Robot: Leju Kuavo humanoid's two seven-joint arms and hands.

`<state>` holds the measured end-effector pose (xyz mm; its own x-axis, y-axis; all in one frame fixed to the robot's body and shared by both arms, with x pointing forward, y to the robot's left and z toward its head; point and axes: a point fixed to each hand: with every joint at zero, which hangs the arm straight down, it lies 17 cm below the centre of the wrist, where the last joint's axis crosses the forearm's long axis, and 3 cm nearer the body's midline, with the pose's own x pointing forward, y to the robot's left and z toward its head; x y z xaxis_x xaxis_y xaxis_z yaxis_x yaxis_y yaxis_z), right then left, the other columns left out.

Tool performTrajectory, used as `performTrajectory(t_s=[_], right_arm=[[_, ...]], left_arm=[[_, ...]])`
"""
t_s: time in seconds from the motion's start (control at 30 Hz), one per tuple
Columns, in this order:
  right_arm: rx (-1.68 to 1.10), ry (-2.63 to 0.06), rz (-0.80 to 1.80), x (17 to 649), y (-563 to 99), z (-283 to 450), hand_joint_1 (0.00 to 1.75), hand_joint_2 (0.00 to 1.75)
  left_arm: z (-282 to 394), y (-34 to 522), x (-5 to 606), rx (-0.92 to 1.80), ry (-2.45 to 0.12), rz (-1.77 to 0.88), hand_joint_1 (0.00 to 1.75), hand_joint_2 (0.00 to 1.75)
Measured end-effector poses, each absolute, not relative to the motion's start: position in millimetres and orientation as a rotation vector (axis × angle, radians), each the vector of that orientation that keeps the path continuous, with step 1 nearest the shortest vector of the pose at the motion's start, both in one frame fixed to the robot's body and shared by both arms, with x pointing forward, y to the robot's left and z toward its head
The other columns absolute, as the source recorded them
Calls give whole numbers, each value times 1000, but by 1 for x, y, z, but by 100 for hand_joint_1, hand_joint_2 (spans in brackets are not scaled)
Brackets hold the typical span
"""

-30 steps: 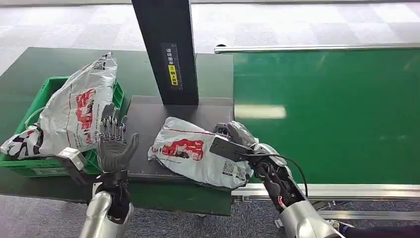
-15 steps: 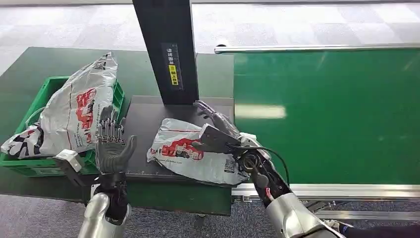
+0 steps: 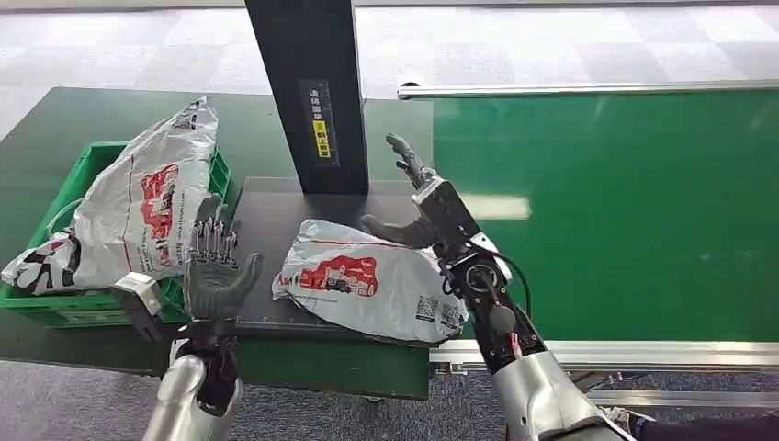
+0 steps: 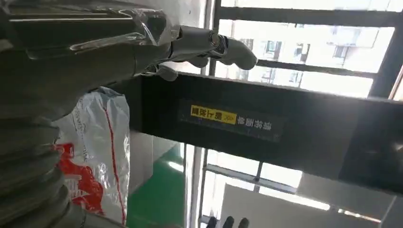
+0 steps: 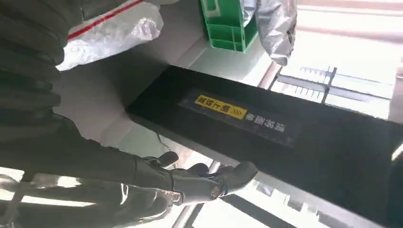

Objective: Moved the parcel from conveyor to table for the left to box.

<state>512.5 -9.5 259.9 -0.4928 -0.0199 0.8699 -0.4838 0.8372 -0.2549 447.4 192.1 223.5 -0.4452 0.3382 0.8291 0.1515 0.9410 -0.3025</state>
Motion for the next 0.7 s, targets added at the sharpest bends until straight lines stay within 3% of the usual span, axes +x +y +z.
performTrajectory(t_s=[0.33, 0.53, 0.7], right_arm=[[319, -2081, 421, 516, -58, 271, 0, 175], [260, -2120, 268, 512, -102, 266, 0, 175], [198, -2138, 264, 513, -112, 271, 0, 175]], left_arm=[[218, 136, 439, -377, -2007, -44, 0, 175], [191, 84, 420, -375, -1950, -377, 0, 175], [133, 73, 441, -16, -1791, -657, 0, 175]])
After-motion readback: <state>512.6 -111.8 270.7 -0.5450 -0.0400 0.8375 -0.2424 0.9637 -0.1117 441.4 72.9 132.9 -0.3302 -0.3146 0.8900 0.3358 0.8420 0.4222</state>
